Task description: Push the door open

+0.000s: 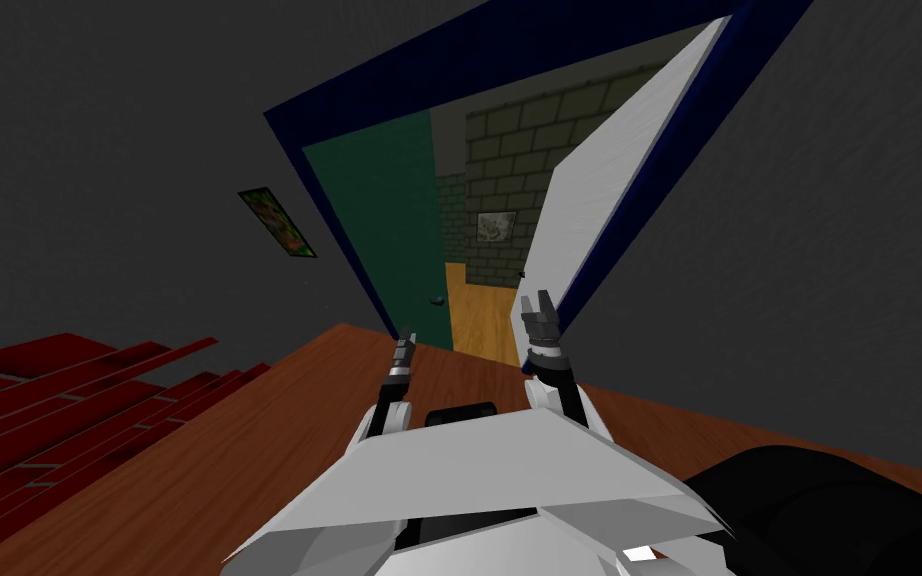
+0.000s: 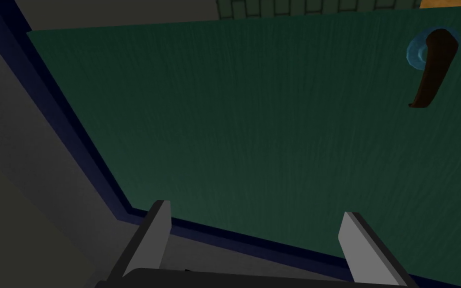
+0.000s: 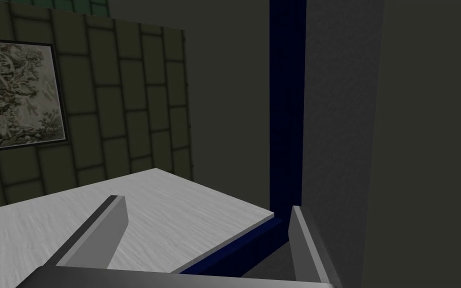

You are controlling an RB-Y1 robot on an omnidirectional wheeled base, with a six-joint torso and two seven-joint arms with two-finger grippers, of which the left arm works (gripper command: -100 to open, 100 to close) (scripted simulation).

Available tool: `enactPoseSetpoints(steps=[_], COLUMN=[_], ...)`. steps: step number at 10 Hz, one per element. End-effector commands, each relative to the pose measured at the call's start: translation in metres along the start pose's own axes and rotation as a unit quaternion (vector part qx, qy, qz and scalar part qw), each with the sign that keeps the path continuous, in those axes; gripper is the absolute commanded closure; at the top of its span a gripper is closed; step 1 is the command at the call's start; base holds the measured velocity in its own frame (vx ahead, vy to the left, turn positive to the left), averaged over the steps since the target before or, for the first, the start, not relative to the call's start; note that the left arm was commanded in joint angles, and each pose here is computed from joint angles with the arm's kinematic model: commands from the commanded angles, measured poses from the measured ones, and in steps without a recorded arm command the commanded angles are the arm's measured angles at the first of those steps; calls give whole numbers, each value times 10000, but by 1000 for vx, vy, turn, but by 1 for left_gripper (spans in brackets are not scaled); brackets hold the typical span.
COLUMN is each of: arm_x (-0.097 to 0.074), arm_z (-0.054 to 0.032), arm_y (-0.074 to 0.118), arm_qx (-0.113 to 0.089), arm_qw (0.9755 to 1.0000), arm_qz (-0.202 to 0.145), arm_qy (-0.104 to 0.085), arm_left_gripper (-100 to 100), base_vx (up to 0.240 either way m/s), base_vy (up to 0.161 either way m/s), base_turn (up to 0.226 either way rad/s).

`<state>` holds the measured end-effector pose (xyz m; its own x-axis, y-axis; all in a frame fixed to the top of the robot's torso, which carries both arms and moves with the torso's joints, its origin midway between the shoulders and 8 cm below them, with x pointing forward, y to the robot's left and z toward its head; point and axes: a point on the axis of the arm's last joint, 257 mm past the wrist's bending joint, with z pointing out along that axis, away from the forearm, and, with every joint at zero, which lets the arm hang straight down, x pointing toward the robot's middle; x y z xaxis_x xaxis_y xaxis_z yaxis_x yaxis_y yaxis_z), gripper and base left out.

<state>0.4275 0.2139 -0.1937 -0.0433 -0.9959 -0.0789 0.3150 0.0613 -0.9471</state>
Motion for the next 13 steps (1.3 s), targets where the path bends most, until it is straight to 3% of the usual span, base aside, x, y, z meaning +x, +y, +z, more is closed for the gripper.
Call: enactPoseSetpoints(steps=[1,13], arm_x=[36,329], arm_z=[-8,-208], arm_y=[135,963], arm_qx=[-88,-734], arm_qw=[9999,9964], arm_qz=[-31,-242], arm_qy=[50,363], arm_left_gripper=[-100,-100], base_vx=[98,95], base_vy=[37,49], base_turn=[-50,-54])
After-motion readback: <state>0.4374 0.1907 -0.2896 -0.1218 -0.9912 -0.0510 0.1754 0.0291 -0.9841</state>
